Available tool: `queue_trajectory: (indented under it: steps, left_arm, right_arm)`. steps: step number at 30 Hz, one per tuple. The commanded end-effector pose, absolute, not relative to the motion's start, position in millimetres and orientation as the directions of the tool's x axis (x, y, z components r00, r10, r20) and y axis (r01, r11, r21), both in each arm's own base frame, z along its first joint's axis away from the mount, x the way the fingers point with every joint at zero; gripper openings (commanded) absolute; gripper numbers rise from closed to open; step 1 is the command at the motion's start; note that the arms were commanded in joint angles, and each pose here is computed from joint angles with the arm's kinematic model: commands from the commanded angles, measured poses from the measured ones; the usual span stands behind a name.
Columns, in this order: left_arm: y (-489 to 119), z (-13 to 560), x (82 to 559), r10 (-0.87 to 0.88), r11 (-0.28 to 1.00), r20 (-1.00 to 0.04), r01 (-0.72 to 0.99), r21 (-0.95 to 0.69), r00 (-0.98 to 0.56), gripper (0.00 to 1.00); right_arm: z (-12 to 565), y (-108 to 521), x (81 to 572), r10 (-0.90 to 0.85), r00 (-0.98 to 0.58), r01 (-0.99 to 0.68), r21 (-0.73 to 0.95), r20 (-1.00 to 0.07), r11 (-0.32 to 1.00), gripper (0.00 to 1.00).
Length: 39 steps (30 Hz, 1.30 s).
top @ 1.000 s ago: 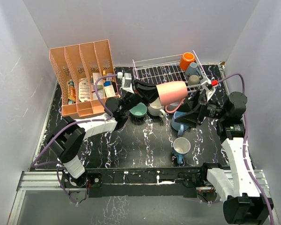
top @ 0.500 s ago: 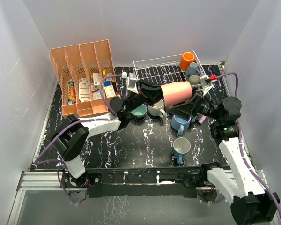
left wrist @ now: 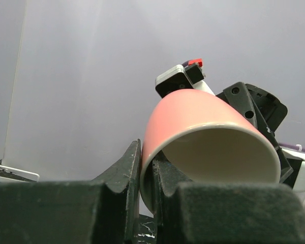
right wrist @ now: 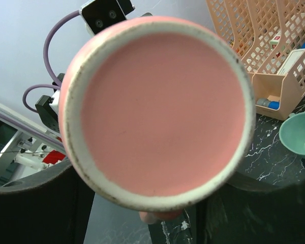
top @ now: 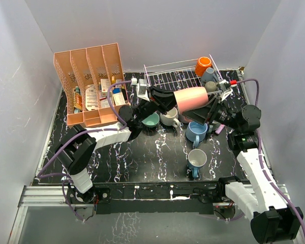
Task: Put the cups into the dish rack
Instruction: Turn the cup upside down in the dish rack.
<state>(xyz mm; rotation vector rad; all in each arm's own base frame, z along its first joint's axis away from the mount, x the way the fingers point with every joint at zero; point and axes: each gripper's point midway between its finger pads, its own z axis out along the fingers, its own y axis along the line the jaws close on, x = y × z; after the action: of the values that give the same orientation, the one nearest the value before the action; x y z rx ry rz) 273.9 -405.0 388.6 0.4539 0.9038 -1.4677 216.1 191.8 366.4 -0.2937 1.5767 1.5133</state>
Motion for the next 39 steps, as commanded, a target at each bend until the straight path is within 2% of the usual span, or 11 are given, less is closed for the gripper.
queue_trajectory:
  steps: [1, 8, 14, 17, 19, 24, 29, 33, 36, 39]
  left_arm:
    - [-364, 465, 241, -0.814, 0.085, -0.581, 0.993, -0.080, 0.023, 0.00]
    - [-364, 464, 241, -0.814, 0.083, -0.580, 0.993, -0.086, 0.018, 0.00]
    - [-365, 464, 241, -0.818, 0.064, -0.575, 0.994, -0.092, 0.000, 0.00]
    - [-365, 464, 241, -0.820, 0.056, -0.573, 0.994, -0.095, -0.009, 0.00]
    - [-365, 463, 241, -0.820, 0.052, -0.572, 0.994, -0.097, -0.013, 0.00]
    - [-363, 461, 242, -0.826, 0.055, -0.563, 0.991, -0.120, -0.022, 0.00]
    - [-353, 456, 246, -0.837, 0.084, -0.546, 0.981, -0.173, -0.024, 0.34]
    - [-343, 448, 249, -0.842, 0.119, -0.539, 0.968, -0.221, -0.020, 0.54]
    - [-331, 442, 250, -0.846, 0.149, -0.533, 0.954, -0.260, -0.013, 0.62]
    - [-321, 425, 253, -0.832, 0.197, -0.554, 0.927, -0.320, -0.014, 0.66]
  right_arm:
    - [379, 191, 215, 0.427, -0.510, -0.743, 0.632, -0.747, 0.218, 0.62]
    - [375, 192, 211, 0.412, -0.521, -0.746, 0.633, -0.748, 0.206, 0.45]
    - [370, 194, 207, 0.388, -0.544, -0.745, 0.641, -0.744, 0.185, 0.39]
    - [368, 195, 207, 0.378, -0.555, -0.742, 0.646, -0.741, 0.176, 0.23]
    - [368, 195, 206, 0.376, -0.557, -0.743, 0.646, -0.741, 0.174, 0.09]
    - [367, 196, 205, 0.366, -0.553, -0.750, 0.639, -0.748, 0.171, 0.08]
    - [369, 196, 203, 0.347, -0.530, -0.776, 0.608, -0.774, 0.169, 0.08]
    - [371, 196, 206, 0.343, -0.507, -0.791, 0.585, -0.791, 0.180, 0.08]
    - [372, 196, 209, 0.341, -0.489, -0.800, 0.568, -0.803, 0.193, 0.08]
    - [374, 195, 215, 0.327, -0.449, -0.816, 0.531, -0.831, 0.228, 0.08]
